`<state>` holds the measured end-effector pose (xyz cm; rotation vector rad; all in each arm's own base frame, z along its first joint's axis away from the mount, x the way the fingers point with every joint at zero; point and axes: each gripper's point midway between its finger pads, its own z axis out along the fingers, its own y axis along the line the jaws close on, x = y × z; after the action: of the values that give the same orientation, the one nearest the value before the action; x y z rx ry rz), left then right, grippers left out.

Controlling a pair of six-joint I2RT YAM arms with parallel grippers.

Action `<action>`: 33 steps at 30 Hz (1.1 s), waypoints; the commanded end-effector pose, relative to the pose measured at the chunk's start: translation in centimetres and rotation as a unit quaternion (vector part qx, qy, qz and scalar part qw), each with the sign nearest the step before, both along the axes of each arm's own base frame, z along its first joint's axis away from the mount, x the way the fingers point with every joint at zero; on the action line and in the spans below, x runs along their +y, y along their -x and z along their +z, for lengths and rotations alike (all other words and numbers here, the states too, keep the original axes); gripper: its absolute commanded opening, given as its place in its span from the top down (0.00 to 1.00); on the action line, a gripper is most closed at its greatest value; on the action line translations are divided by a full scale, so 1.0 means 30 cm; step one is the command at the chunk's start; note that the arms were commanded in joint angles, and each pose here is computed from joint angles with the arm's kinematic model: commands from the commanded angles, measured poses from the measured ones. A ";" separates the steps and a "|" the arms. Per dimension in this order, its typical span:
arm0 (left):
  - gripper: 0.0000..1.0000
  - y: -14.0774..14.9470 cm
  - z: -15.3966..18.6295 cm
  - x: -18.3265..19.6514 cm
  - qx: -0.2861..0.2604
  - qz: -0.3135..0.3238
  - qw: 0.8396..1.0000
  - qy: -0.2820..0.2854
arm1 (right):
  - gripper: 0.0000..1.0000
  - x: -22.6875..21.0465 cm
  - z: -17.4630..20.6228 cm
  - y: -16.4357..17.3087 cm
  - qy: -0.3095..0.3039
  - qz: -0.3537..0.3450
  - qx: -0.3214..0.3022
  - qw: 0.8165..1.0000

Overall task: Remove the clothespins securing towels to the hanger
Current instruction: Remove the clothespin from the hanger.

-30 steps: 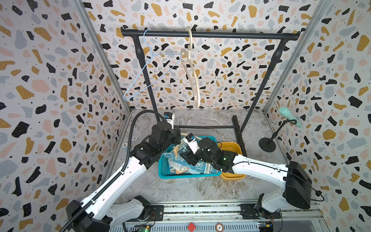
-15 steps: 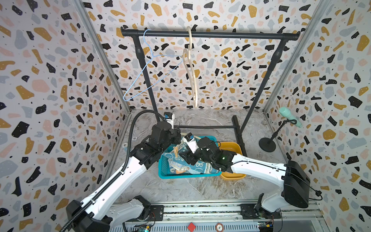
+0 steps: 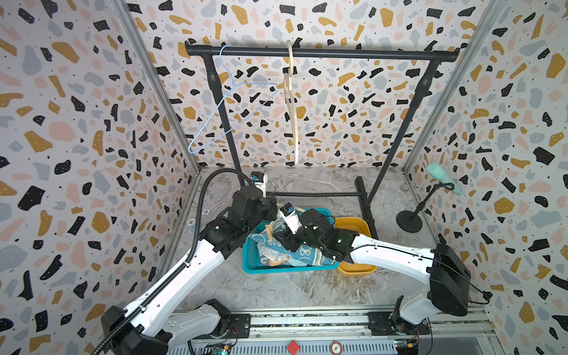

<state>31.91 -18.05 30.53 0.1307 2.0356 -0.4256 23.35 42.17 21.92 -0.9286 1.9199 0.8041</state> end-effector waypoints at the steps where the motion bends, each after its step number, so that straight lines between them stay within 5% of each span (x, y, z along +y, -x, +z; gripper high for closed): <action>1: 1.00 -0.010 0.100 -0.023 -0.034 -0.005 0.999 0.033 | 0.50 0.025 0.069 0.011 -0.024 0.014 -0.009 1.000; 33: 1.00 -0.010 0.086 -0.039 -0.026 -0.014 0.999 0.033 | 0.73 0.018 0.074 -0.020 -0.021 0.005 -0.021 1.000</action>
<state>31.93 -18.48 30.13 0.1450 2.0485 -0.4363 23.45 42.14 21.83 -0.9398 1.9164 0.8038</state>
